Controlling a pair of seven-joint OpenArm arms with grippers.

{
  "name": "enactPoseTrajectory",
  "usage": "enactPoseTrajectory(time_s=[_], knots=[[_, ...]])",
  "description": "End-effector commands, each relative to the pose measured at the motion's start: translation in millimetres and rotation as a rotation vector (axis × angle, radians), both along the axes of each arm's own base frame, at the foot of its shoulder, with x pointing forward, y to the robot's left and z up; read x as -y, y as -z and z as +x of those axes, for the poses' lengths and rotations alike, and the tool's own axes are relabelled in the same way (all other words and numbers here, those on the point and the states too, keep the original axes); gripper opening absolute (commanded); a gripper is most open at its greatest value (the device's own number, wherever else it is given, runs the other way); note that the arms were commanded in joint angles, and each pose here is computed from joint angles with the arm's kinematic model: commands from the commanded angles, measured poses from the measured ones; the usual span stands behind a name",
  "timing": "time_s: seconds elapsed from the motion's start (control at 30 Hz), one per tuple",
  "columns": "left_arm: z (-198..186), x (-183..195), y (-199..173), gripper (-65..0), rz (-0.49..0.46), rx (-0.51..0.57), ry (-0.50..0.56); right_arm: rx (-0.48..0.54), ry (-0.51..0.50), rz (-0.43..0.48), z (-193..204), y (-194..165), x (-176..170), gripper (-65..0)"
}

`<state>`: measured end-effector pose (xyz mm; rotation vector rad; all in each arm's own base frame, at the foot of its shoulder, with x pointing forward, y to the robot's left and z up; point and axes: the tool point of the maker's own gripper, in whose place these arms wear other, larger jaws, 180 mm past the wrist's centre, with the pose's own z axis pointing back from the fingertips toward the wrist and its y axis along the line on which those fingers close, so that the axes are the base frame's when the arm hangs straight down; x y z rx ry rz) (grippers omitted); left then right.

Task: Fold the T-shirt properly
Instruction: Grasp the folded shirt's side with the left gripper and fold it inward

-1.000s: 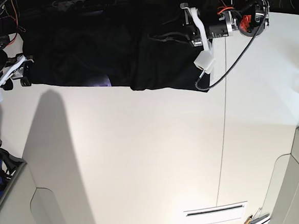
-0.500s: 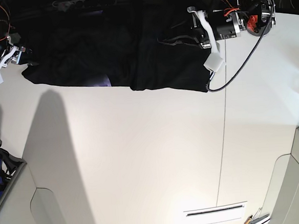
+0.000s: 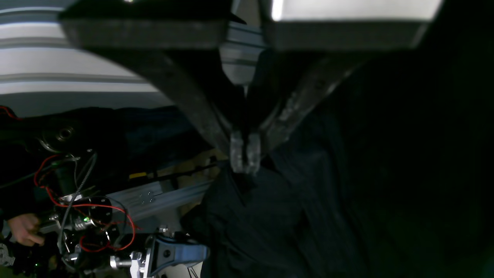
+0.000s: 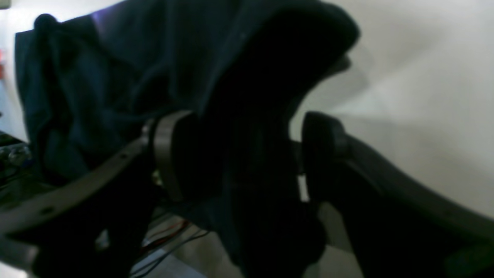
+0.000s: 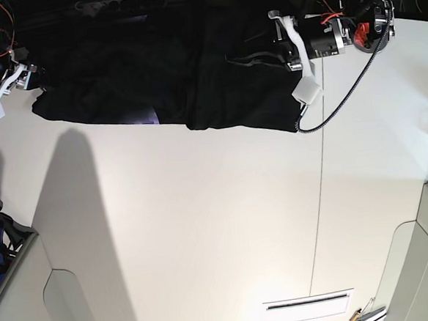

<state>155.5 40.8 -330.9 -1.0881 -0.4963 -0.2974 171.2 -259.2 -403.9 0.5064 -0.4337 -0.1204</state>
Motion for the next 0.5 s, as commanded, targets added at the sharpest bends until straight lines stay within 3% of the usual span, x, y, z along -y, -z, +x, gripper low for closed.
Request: enactPoseTrajectory(time_s=[0.0,0.1,0.13,0.3,0.47], knots=[[5.5,-0.7,-10.2,-65.0,-0.023,0.039,-0.010,0.035,-0.003,-0.015,6.5,-7.8,5.4,-23.5],[9.4,-8.5,-10.4,-65.0,-0.012,0.045,-0.036,0.034,0.001,-0.006,6.1,-6.5,2.5,-23.7],[11.0,-11.9,-10.5,-65.0,-0.007,0.048,-0.047,0.034,0.003,-0.001,5.8,-5.7,0.6,-26.8],[20.5,-35.1,-11.5,-65.0,0.025,0.065,-0.123,0.040,0.021,0.041,5.4,-0.4,-14.0,-63.5],[29.2,-72.5,-13.4,-65.0,0.102,0.090,-0.192,0.060,0.027,0.074,12.4,-2.2,-23.5,-65.0]])
